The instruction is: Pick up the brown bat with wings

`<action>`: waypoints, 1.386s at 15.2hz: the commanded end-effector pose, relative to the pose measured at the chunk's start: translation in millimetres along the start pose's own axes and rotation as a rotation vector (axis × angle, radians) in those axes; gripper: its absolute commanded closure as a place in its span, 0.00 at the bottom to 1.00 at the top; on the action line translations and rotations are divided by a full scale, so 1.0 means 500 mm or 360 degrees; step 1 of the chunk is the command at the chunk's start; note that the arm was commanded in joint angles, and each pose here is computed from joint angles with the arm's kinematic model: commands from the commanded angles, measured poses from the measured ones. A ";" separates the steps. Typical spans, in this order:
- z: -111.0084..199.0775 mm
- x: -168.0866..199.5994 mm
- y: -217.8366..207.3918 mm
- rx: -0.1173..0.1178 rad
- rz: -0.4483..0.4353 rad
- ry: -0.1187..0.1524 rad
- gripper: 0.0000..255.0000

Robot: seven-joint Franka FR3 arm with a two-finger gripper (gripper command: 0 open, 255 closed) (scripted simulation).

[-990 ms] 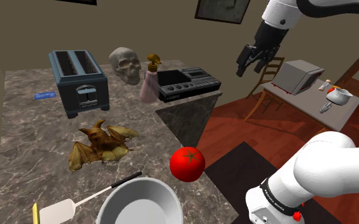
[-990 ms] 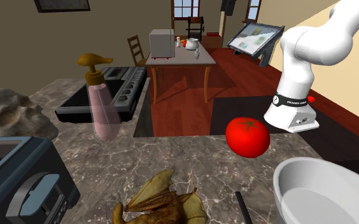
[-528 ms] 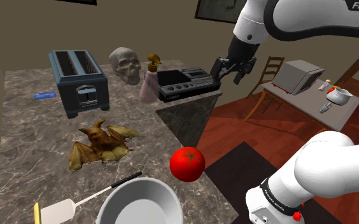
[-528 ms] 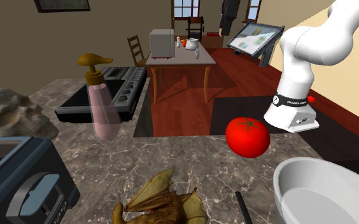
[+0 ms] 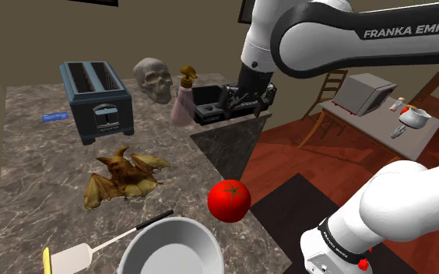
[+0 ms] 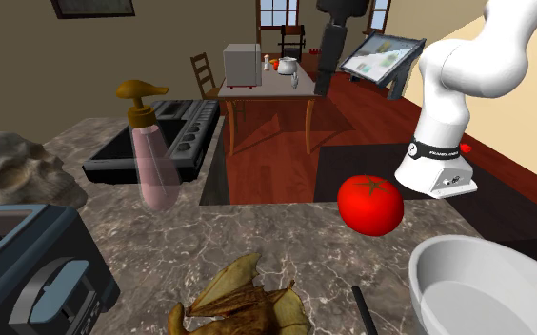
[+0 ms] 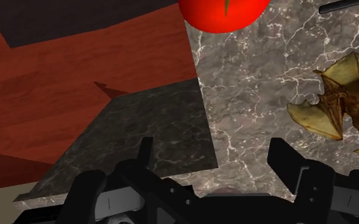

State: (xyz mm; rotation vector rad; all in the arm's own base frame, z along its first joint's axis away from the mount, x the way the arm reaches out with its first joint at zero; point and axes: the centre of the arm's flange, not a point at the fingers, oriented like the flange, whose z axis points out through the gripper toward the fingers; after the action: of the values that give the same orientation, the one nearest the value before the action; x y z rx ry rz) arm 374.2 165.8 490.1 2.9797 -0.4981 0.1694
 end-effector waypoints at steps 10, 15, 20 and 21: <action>0.121 0.036 -0.266 -0.0020 0.0227 0.0016 0.00; 0.178 0.065 -0.384 -0.0030 0.0329 0.0024 0.00; 0.235 0.103 -0.499 -0.0040 0.0430 0.0031 0.00; 0.247 0.111 -0.521 -0.0042 0.0450 0.0033 0.00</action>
State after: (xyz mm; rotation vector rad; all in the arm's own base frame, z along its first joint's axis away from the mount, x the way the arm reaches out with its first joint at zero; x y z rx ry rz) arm 515.1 367.5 359.1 2.8737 -0.8895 0.2114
